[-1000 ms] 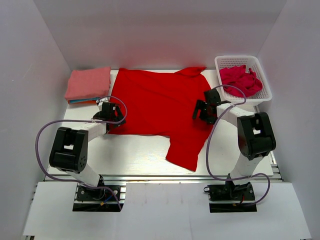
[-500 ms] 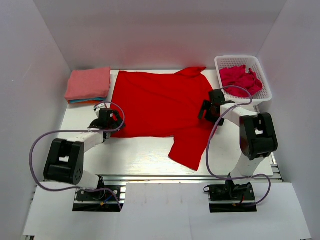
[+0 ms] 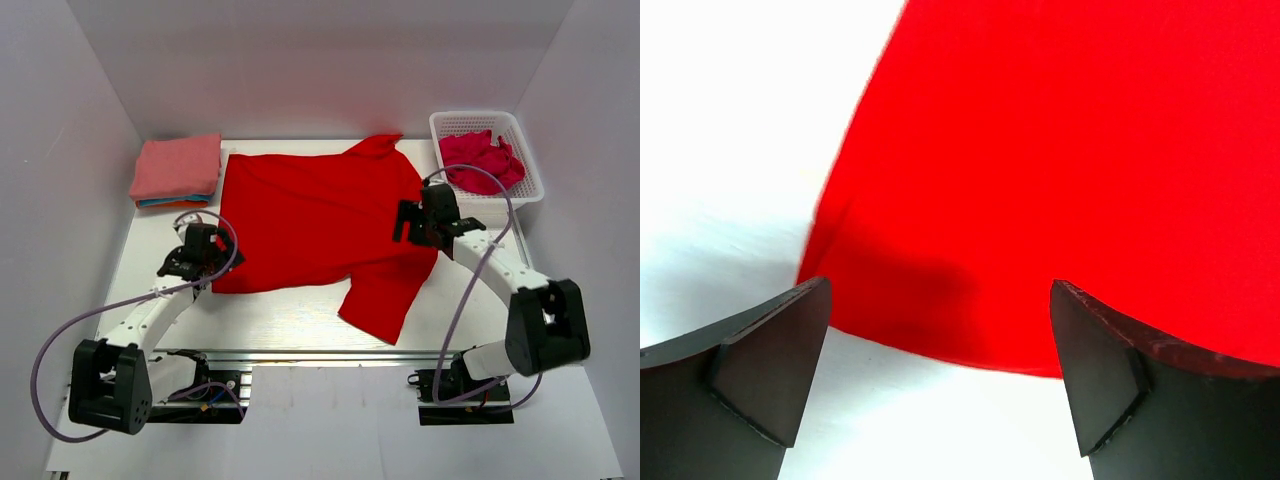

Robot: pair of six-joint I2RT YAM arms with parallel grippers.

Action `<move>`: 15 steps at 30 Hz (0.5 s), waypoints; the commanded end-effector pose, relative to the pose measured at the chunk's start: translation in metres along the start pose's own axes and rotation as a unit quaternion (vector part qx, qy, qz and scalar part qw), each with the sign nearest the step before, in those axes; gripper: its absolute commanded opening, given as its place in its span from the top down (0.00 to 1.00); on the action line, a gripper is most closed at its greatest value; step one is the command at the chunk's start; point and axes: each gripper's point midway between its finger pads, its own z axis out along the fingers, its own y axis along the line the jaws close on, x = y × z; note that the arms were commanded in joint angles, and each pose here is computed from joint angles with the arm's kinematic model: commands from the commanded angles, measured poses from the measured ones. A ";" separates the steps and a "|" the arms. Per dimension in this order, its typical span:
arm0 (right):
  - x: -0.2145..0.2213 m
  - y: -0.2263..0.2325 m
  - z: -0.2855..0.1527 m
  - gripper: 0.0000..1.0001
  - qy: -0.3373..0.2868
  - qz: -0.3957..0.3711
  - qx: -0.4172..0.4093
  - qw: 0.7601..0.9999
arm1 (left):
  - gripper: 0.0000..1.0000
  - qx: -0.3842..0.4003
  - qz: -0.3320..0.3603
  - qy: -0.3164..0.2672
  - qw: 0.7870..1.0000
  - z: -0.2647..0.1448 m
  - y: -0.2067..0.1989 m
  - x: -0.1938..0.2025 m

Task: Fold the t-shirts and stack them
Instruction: Grap the side of the flattened tshirt closest away from the robot with both arms

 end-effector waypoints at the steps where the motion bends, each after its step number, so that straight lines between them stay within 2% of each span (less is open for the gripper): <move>1: -0.022 0.024 -0.011 0.10 -0.061 -0.020 -0.053 0.997 | 0.00 -0.081 -0.027 -0.025 0.996 -0.023 0.024 -0.023; 5: -0.024 0.027 -0.013 0.10 -0.078 -0.021 -0.054 0.995 | 0.00 -0.149 -0.048 0.011 0.988 -0.027 0.044 -0.009; 10: -0.023 0.026 -0.010 0.10 -0.079 -0.008 -0.047 0.996 | 0.00 -0.178 -0.065 0.044 0.981 -0.011 0.057 0.017; 13: -0.015 0.020 -0.006 0.10 -0.067 -0.008 -0.033 0.997 | 0.07 -0.162 -0.071 0.043 0.983 0.002 0.049 0.018; 15: -0.008 0.017 -0.003 0.10 -0.054 -0.010 -0.025 0.998 | 0.16 -0.168 -0.067 0.058 0.982 0.009 0.049 0.023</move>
